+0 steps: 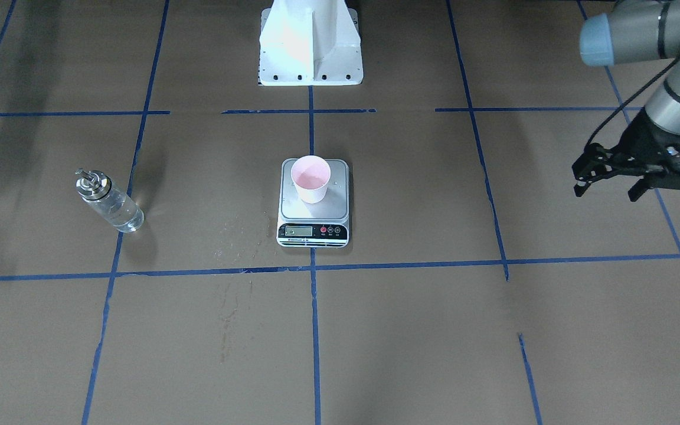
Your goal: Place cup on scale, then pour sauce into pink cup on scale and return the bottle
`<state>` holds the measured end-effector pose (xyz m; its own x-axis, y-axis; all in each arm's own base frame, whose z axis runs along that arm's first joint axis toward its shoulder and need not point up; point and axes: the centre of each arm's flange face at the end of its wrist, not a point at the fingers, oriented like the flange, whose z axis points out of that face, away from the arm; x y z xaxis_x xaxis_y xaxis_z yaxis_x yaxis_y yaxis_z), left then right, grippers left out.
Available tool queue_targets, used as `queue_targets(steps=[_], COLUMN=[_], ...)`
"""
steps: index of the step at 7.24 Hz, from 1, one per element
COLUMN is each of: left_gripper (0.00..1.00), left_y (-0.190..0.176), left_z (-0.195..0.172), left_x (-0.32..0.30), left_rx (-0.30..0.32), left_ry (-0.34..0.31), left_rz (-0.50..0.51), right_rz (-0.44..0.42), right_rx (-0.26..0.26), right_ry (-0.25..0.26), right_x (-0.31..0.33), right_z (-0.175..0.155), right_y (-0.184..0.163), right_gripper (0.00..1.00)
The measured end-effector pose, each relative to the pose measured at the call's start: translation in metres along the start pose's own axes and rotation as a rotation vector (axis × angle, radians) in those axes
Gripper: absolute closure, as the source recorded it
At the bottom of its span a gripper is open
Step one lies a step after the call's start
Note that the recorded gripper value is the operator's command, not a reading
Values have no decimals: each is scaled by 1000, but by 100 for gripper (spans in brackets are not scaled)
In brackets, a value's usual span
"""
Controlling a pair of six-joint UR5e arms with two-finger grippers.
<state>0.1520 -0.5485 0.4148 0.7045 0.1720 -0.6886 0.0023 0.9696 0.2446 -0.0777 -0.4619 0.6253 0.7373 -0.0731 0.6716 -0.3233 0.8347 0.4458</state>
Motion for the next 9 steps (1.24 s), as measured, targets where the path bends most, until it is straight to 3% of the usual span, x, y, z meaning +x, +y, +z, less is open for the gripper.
queue_targets(steps=[2, 5, 6, 8, 9], left_gripper=[0, 0, 0, 0, 0], left_y=[-2, 36, 54, 65, 66], left_z=[-4, 9, 10, 4, -4], left_x=[-82, -214, -236, -248, -258], left_rx=[-27, -94, -111, -110, -95], left_ry=[-2, -46, -18, 52, 57], left_rz=[37, -23, -35, -61, -79], right_rz=[-35, -76, -106, -148, -159], right_rx=[-188, -423, -496, -584, -592], right_ry=[-19, -78, -91, -95, -89], right_x=[61, 121, 127, 115, 105], right_z=[-29, -62, -67, -83, -92], right_y=[-41, -48, -51, -73, -81], right_gripper=[0, 0, 0, 0, 0])
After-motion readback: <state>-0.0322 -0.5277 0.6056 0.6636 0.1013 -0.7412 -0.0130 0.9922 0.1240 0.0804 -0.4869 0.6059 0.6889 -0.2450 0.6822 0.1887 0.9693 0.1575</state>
